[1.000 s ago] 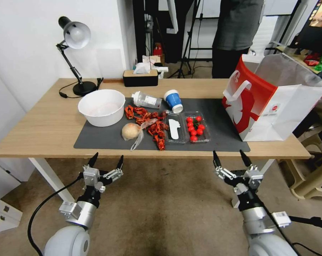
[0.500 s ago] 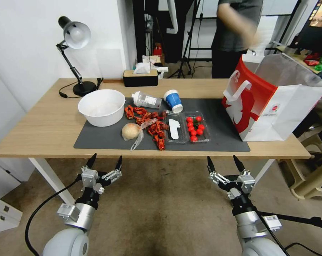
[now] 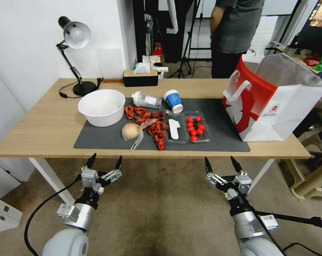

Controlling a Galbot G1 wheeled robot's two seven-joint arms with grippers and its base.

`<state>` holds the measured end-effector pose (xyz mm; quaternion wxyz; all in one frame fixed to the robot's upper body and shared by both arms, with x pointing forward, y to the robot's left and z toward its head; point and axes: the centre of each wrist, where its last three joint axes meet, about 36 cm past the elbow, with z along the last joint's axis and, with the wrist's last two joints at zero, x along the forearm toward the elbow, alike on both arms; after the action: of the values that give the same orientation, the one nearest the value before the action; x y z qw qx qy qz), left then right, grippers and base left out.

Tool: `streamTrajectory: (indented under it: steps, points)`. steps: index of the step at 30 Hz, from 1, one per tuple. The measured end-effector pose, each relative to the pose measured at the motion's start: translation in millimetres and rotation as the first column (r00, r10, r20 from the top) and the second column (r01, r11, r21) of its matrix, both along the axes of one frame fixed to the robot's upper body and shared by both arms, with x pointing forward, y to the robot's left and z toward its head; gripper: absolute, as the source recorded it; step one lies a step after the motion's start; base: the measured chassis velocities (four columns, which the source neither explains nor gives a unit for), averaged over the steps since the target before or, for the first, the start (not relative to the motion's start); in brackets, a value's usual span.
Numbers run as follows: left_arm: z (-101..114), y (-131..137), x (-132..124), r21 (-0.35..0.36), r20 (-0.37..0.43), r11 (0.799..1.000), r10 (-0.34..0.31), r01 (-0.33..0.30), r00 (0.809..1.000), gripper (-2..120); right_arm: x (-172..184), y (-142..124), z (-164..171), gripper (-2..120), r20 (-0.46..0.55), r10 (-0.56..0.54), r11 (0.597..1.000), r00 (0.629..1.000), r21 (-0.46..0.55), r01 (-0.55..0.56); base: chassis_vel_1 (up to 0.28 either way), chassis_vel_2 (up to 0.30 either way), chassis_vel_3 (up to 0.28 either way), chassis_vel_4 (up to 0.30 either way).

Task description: Pick up the trash from the table and place it into the takeout bag.

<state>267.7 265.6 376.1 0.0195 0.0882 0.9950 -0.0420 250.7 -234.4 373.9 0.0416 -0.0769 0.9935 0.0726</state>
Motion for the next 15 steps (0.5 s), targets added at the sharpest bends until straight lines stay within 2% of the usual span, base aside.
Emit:
streamTrajectory:
  steps: [7,10,15]
  points:
    - [-1.2,-0.3,0.4,0.001,-0.002,1.0,-0.003,0.003,1.0,100,18.1,9.0,16.3,100,-0.022,0.008,1.0,1.0,0.011,-0.008,0.0,0.0,0.0,0.0]
    - [0.6,-2.8,0.7,0.006,0.004,1.0,-0.009,0.009,1.0,100,53.5,12.0,38.9,100,-0.02,0.03,0.999,0.999,0.018,-0.029,0.0,0.0,0.0,0.0]
    - [2.4,-4.9,0.8,0.012,0.008,1.0,-0.014,0.014,1.0,100,88.0,10.2,63.6,100,-0.034,0.059,0.998,0.998,0.018,-0.058,0.0,0.0,0.0,0.0]
